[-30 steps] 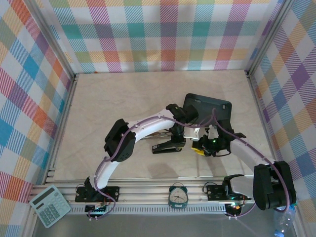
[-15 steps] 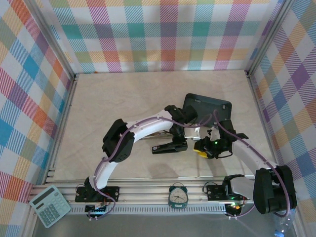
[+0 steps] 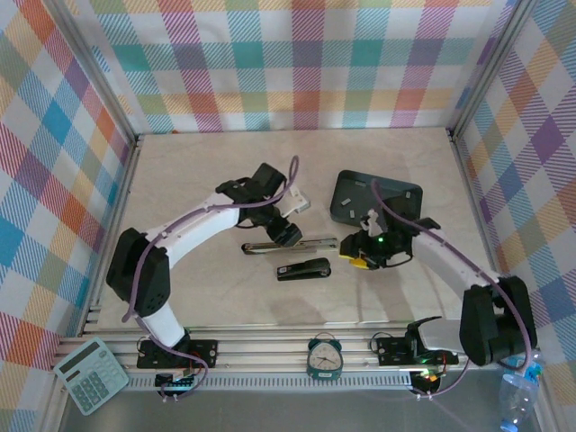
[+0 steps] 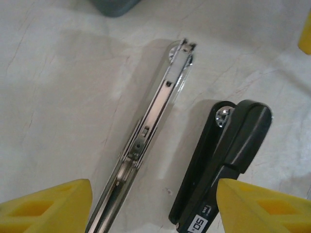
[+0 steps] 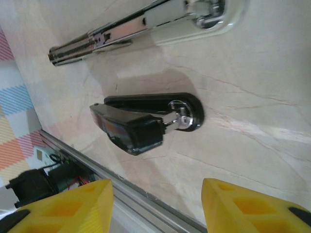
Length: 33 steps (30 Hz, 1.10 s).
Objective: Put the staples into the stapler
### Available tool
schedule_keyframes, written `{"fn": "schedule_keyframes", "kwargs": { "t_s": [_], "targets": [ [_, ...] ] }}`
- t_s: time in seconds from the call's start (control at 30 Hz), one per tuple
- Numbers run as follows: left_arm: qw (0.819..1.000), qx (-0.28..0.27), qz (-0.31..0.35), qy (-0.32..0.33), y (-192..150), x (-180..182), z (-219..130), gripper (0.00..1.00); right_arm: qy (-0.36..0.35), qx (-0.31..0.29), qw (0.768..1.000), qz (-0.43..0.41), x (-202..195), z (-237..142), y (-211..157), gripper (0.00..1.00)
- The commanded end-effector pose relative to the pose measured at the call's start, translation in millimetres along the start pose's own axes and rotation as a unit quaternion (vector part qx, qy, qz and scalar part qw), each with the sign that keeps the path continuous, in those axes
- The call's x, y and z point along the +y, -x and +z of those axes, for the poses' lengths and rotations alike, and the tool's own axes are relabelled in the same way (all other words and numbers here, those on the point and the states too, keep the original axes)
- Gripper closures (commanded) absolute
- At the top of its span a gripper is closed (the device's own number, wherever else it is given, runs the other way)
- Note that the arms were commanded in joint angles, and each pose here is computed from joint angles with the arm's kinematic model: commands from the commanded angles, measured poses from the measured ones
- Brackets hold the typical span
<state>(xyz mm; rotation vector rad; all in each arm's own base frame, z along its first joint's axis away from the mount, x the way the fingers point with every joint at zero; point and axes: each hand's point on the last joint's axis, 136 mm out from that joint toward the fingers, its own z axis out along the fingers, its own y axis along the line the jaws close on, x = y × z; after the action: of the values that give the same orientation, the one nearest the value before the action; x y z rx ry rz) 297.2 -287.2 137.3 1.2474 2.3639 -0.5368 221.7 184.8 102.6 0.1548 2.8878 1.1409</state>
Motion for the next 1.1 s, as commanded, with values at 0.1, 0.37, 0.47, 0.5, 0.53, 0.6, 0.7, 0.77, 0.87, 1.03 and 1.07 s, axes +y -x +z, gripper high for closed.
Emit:
{"fn": "schedule_keyframes", "kwargs": {
  "t_s": [0.1,0.37,0.47,0.5,0.53,0.6,0.7,0.77,0.87,1.03,1.07],
  "targets": [
    [0.995,-0.051,-0.091,0.009,-7.4,10.0,-2.9,0.32,-0.038,0.049,0.998,-0.031,11.6,25.7,-2.5,0.5],
    [0.994,-0.044,-0.098,0.004,-18.4,9.4,-0.3,0.31,-0.038,0.089,0.995,-0.034,12.2,52.1,-6.0,0.54],
    [0.994,-0.042,-0.099,0.001,-18.8,8.8,1.2,0.31,-0.08,0.093,0.992,-0.015,-9.6,58.1,-7.5,0.59],
    [0.994,-0.042,-0.1,0.0,-19.1,8.8,1.6,0.31,-0.092,0.096,0.991,-0.009,-16.7,60.3,-8.7,0.61],
    [0.994,-0.041,-0.099,0.001,-19.1,9.0,1.8,0.31,-0.108,0.101,0.989,-0.001,-26.3,63.4,-10.8,0.62],
    [0.994,-0.042,-0.099,0.0,-19.1,9.0,2.0,0.31,-0.13,0.116,0.985,0.017,-43.6,71.0,-17.3,0.64],
    [0.994,-0.04,-0.098,0.002,-20.5,9.5,2.7,0.31,-0.162,0.147,0.974,0.05,-74.3,84.8,-33.4,0.67],
    [0.995,-0.039,-0.096,0.005,-20.8,10.3,2.2,0.31,-0.178,0.157,0.97,0.061,-88.5,89.3,-40.8,0.67],
    [0.995,-0.037,-0.09,0.012,-21.5,12.0,0.3,0.31,-0.171,0.147,0.973,0.051,-81.9,85.5,-37.2,0.67],
    [0.996,-0.041,-0.075,0.032,-18.8,23.3,-7.3,0.3,-0.116,0.094,0.989,-0.018,-27.9,60.3,-9.2,0.56],
    [0.996,-0.044,-0.07,0.035,-17.8,26.3,-10.0,0.3,-0.099,0.082,0.991,-0.031,-14.8,53.7,-4.2,0.54]
  ]
}}
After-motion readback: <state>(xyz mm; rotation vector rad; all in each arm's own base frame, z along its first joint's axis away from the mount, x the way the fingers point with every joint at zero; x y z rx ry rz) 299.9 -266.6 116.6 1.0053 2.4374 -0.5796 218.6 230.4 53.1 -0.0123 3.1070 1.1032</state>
